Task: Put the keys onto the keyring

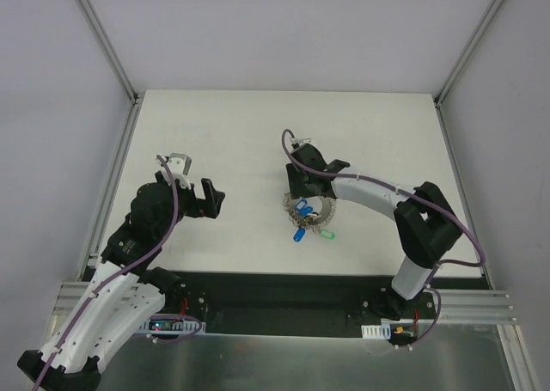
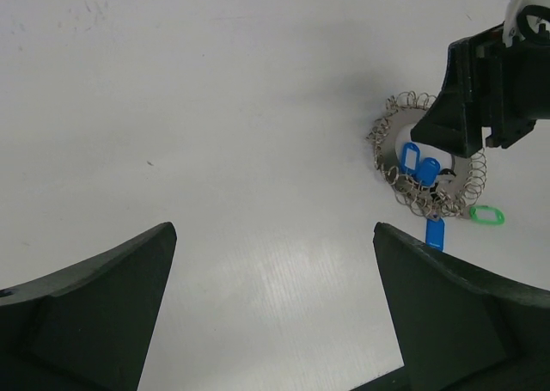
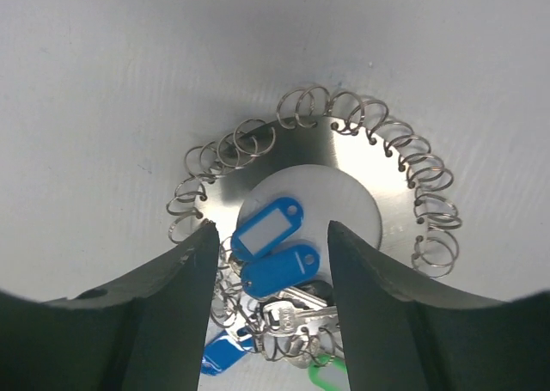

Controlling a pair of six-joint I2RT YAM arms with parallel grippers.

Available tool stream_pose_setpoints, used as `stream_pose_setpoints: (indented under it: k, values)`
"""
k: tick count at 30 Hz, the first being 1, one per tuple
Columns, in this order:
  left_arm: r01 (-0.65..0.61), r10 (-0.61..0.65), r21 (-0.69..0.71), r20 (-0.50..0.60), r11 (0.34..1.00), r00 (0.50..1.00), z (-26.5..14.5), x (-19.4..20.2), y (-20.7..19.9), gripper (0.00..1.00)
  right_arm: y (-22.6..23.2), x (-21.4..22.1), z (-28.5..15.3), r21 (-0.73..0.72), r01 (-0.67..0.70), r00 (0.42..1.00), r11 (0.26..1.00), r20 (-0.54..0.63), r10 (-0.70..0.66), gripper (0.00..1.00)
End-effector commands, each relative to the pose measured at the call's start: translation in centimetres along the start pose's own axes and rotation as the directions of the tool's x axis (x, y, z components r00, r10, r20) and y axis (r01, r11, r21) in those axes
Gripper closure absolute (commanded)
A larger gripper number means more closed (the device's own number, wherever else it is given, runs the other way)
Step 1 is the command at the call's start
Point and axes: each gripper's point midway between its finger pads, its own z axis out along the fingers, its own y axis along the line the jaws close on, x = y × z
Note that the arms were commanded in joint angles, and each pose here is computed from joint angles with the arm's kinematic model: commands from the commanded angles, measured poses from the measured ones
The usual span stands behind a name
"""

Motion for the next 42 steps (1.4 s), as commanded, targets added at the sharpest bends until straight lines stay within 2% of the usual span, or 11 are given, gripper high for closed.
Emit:
stream_pose_setpoints:
  k: [1, 10, 14, 17, 21, 27, 30, 38, 40, 41, 42]
  values:
    - [0.022, -0.023, 0.044, 0.034, 0.999, 0.999, 0.0, -0.7, -0.8, 0.01, 0.9, 0.9, 0.7, 0.045, -0.171, 0.985, 0.984, -0.009, 0.172, 0.43]
    - [0.027, -0.029, 0.059, 0.036, 0.998, 0.999, -0.1, -0.7, -1.0, 0.01, 0.1, 4.4, 3.4, 0.159, -0.207, 0.974, 0.965, -0.054, 0.218, 0.44]
    - [0.023, -0.025, 0.059, 0.033, 0.998, 0.999, 0.0, -0.6, -1.0, 0.01, 0.1, 6.1, 4.3, 0.166, -0.205, 0.971, 0.965, -0.092, 0.222, 0.46]
    - [0.023, -0.025, 0.062, 0.029, 0.998, 0.999, 0.1, -0.5, -1.1, 0.01, 0.5, 6.6, 4.7, 0.141, -0.187, 0.974, 0.972, -0.105, 0.202, 0.55]
    - [0.023, -0.024, 0.063, 0.019, 0.998, 1.000, 0.2, -0.3, -1.1, 0.01, 0.3, 5.7, 4.4, 0.130, -0.157, 0.983, 0.979, -0.077, 0.168, 0.76]
    - [0.022, -0.023, 0.063, 0.009, 0.998, 1.000, 0.4, -0.1, -1.2, 0.01, 0.5, 2.3, 3.2, 0.098, -0.104, 0.995, 0.990, -0.001, 0.104, 0.91]
    - [0.022, -0.022, 0.064, -0.002, 0.998, 1.000, 0.6, 0.1, -1.2, 0.01, 0.4, 0.0, 2.8, 0.089, -0.084, 0.996, 0.992, 0.046, 0.080, 0.94]
    - [0.021, -0.021, 0.046, -0.006, 0.999, 1.000, 0.8, 0.2, -0.9, 0.01, -3.2, -4.2, 2.3, 0.111, -0.113, 0.987, 0.987, 0.127, 0.099, 0.93]
    - [0.021, -0.021, 0.044, -0.007, 0.999, 1.000, 0.9, 0.2, -0.9, 0.01, -4.0, -4.8, 1.5, 0.110, -0.108, 0.985, 0.988, 0.146, 0.091, 0.86]
    - [0.021, -0.021, 0.037, -0.008, 0.999, 1.000, 0.9, 0.2, -0.7, 0.01, -4.8, -5.8, 0.3, 0.113, -0.122, 0.978, 0.986, 0.181, 0.100, 0.76]
    - [0.023, -0.022, 0.035, -0.006, 0.999, 1.000, 0.9, 0.2, -0.7, 0.01, -5.4, -6.1, -0.3, 0.119, -0.118, 0.977, 0.986, 0.192, 0.094, 0.71]
